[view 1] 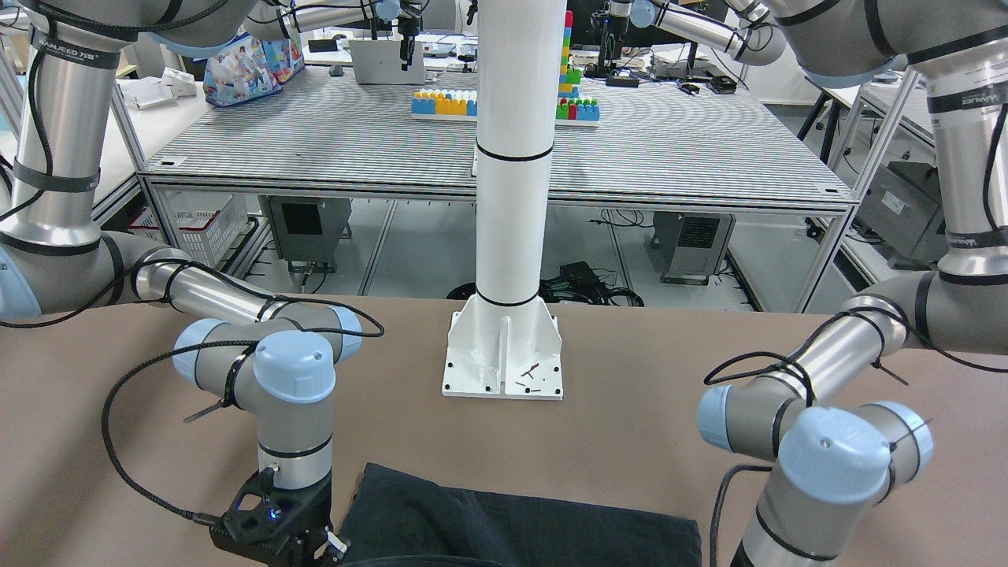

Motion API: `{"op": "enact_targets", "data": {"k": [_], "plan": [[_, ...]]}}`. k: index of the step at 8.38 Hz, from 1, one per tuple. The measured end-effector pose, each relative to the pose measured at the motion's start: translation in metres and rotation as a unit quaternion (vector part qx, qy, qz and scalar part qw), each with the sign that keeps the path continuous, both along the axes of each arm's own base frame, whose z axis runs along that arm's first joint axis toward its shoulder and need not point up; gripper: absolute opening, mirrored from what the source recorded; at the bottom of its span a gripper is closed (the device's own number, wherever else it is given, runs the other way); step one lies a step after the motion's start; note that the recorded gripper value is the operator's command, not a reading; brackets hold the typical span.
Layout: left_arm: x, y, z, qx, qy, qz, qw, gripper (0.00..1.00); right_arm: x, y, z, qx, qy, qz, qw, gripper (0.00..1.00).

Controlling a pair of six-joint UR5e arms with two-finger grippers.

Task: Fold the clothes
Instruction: 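Release the hem and raise both grippers, then lower both grippers to the folded shirt's side edges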

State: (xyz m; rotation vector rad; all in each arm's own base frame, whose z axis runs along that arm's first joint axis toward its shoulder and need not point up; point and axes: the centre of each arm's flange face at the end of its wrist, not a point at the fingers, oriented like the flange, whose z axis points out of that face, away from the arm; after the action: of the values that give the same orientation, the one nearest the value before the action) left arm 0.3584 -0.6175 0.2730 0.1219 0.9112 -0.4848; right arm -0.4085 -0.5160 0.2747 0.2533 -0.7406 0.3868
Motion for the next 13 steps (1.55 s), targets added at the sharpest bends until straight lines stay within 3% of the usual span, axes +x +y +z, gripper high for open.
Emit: {"op": "enact_targets", "data": {"k": [1,2,3,5,8,10,13], "plan": [[0.010,-0.011,0.011,0.003,-0.012,-0.005,0.9999,0.04,-0.010,-0.008,0.013,0.004,0.000,-0.002,1.0000,0.08],[0.017,-0.017,0.021,0.010,-0.023,-0.002,0.9997,0.99,-0.016,-0.014,0.024,0.008,-0.002,-0.003,1.0000,0.69],[0.017,-0.020,0.029,0.028,-0.035,0.011,0.9989,1.00,-0.018,-0.017,0.028,0.012,-0.003,-0.007,0.9999,0.92],[-0.004,-0.024,0.050,0.104,-0.075,0.078,0.9886,1.00,-0.010,-0.024,0.028,0.037,0.005,-0.036,0.9987,0.94],[-0.045,-0.016,0.056,0.136,-0.048,0.135,0.9803,1.00,0.021,-0.035,0.026,0.042,-0.017,-0.097,0.9943,0.94],[-0.057,0.019,0.077,0.154,-0.030,0.152,0.9759,1.00,0.022,-0.029,0.027,0.041,-0.024,-0.109,0.9929,0.94],[-0.038,0.100,0.152,0.193,0.004,0.193,0.9621,1.00,0.005,-0.010,0.016,0.046,-0.033,-0.119,0.9913,0.94]]}}
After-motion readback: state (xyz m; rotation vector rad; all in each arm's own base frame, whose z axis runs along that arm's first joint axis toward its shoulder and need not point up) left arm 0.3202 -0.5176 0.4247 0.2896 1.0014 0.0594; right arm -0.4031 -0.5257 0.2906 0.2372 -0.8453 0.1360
